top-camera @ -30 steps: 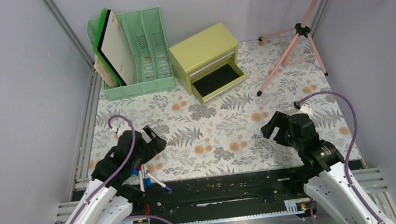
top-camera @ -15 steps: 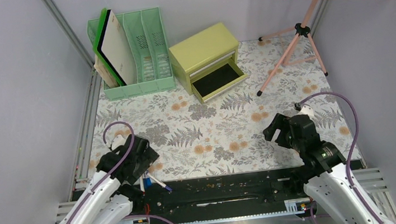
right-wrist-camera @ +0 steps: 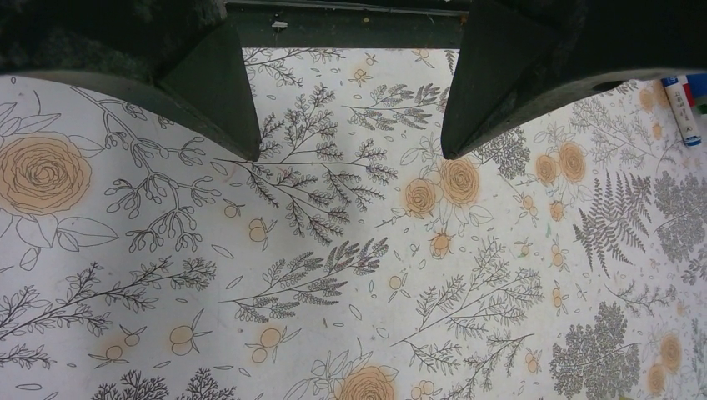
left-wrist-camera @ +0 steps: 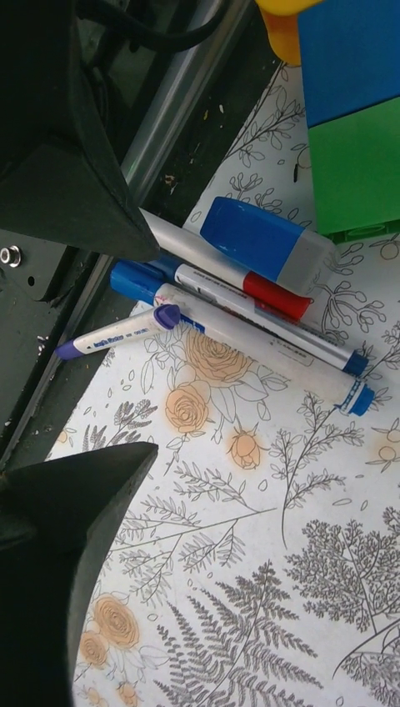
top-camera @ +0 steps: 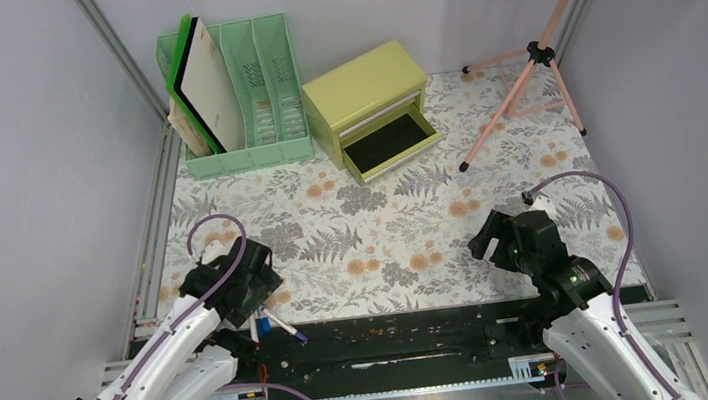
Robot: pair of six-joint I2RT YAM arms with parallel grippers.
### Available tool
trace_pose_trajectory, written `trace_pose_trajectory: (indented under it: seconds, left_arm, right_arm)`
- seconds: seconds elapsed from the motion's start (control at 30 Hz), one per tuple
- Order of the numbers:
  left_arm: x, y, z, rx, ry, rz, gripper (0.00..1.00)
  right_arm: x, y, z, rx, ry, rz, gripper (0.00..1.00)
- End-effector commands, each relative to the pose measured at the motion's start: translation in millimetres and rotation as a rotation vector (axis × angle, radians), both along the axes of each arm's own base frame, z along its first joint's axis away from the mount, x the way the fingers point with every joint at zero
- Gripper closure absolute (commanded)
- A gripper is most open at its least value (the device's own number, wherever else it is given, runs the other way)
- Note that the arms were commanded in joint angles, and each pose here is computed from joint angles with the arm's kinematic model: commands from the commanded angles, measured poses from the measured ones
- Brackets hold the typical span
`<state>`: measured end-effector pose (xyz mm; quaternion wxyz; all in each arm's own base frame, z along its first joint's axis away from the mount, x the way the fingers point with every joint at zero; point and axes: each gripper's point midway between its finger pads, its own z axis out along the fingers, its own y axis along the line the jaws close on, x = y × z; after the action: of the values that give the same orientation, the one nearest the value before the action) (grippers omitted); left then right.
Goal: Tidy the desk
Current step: Pick up the stationery from the corner of the board.
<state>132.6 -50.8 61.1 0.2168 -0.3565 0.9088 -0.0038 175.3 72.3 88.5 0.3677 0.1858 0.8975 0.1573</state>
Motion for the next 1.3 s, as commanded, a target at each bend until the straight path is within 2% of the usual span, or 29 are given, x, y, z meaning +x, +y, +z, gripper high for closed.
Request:
trace_pose_trajectory:
  seconds: [0.0, 0.33, 0.4, 0.77, 0.97, 1.27]
  left_arm:
    - [9, 9, 1, 0.055, -0.029, 0.032, 0.20]
    - [15, 19, -3, 0.162, 0.023, 0.020, 0.25]
    - [16, 20, -4, 0.170, 0.024, 0.015, 0.29]
    - [8, -5, -9, 0.074, 0.034, -0.099, 0.48]
    - [-6, -13, -16, 0.075, 0.104, -0.121, 0.48]
    - [-8, -15, -27, 0.126, 0.151, -0.134, 0.46]
  right_arm:
    - [7, 4, 11, 0.023, -0.042, 0.008, 0.13]
    - [7, 2, 8, 0.007, -0.045, 0.006, 0.11]
    - [8, 2, 7, 0.005, -0.042, 0.009, 0.11]
    - [7, 4, 5, 0.005, -0.025, 0.021, 0.11]
    - [7, 7, 6, 0.013, -0.017, 0.033, 0.10]
    - [7, 10, 9, 0.030, -0.013, 0.034, 0.09]
